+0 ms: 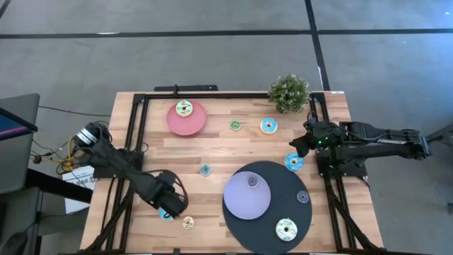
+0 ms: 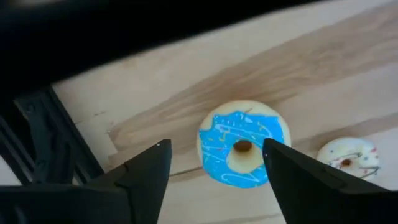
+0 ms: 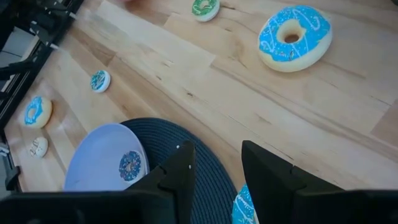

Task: Pick & Place donuts
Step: Put the bottom large blue donut on the pink plate

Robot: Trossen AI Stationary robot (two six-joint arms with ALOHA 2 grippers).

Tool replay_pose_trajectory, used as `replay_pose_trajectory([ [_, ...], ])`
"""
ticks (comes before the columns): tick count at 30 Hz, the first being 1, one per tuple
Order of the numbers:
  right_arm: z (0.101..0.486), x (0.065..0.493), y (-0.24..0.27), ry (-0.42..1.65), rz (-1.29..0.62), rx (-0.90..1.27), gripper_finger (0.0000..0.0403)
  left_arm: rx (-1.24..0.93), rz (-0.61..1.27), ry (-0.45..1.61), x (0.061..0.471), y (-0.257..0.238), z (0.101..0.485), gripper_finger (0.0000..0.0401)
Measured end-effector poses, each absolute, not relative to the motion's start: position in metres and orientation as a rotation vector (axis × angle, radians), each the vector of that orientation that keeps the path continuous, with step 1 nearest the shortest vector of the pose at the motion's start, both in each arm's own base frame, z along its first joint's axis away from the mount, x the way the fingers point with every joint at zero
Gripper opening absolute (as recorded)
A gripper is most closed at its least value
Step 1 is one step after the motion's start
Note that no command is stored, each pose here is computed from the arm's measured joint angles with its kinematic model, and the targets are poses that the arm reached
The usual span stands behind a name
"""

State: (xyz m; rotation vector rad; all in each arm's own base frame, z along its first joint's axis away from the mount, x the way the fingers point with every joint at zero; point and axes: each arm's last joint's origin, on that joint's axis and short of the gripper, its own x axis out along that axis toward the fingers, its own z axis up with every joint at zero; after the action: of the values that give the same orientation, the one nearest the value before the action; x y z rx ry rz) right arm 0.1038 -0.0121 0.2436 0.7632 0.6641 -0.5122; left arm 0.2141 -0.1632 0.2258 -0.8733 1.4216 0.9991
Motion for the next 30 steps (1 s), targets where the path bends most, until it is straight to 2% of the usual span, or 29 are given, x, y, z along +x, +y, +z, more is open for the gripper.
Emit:
replay_pose_trajectory([
  [6,0.244,0.104,-0.012,0.661,-0.512,0.766,0.0121,-0.783,0.943,1.444,0.204,-0.178,0.222,0.0269],
  [20,0.244,0.104,-0.012,0.653,-0.517,0.783,0.0121,-0.860,0.827,1.444,0.192,-0.184,0.170,0.0270],
  [30,0.244,0.104,-0.012,0.652,-0.517,0.785,0.0121,-0.775,0.775,1.445,0.190,-0.182,0.167,0.0270],
])
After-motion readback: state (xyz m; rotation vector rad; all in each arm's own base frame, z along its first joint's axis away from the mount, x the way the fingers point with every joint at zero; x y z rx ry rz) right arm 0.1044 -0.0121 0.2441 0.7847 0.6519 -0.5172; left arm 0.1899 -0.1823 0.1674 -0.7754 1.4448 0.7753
